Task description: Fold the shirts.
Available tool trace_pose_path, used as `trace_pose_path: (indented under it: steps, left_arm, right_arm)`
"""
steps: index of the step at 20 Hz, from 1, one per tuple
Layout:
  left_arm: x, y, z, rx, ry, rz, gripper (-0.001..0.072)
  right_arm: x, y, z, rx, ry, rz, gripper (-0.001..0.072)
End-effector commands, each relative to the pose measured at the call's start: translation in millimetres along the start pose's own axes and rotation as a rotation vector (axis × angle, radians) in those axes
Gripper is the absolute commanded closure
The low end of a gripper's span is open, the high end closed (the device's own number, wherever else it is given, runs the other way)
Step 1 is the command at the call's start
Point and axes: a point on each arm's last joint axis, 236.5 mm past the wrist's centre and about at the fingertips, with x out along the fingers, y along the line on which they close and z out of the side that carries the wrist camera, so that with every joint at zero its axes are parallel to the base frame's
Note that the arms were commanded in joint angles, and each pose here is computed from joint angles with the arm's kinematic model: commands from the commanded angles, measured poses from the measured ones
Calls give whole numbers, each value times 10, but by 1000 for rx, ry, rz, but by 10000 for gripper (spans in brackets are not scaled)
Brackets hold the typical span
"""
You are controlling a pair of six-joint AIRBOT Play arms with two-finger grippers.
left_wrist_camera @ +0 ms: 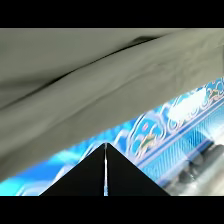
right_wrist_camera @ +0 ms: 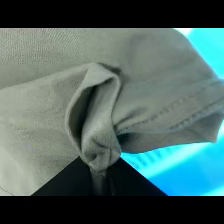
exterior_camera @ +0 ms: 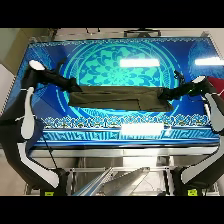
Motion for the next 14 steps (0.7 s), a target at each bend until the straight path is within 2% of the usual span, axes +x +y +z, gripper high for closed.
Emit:
trace_pose_path:
  steps: [1, 3, 7, 11, 14]
  left_arm:
    - [796, -543, 174, 127, -78, 37, 691]
    - [1277, -830, 226, 192, -106, 44, 692]
    - [2023, -1254, 86, 253, 15, -2, 693]
    - [2310, -1302, 56, 229, 90, -29, 693]
    - [2198, -1447, 96, 200, 85, -98, 692]
  right_arm:
    - [-138, 175, 42, -28, -15, 18, 676]
    - [-355, 369, 109, -69, -39, 23, 676]
    - [-882, 952, 147, -162, -70, 87, 676]
    - [-1306, 1456, 204, -236, -139, 152, 676]
    - [-1430, 1556, 271, -237, -170, 148, 676]
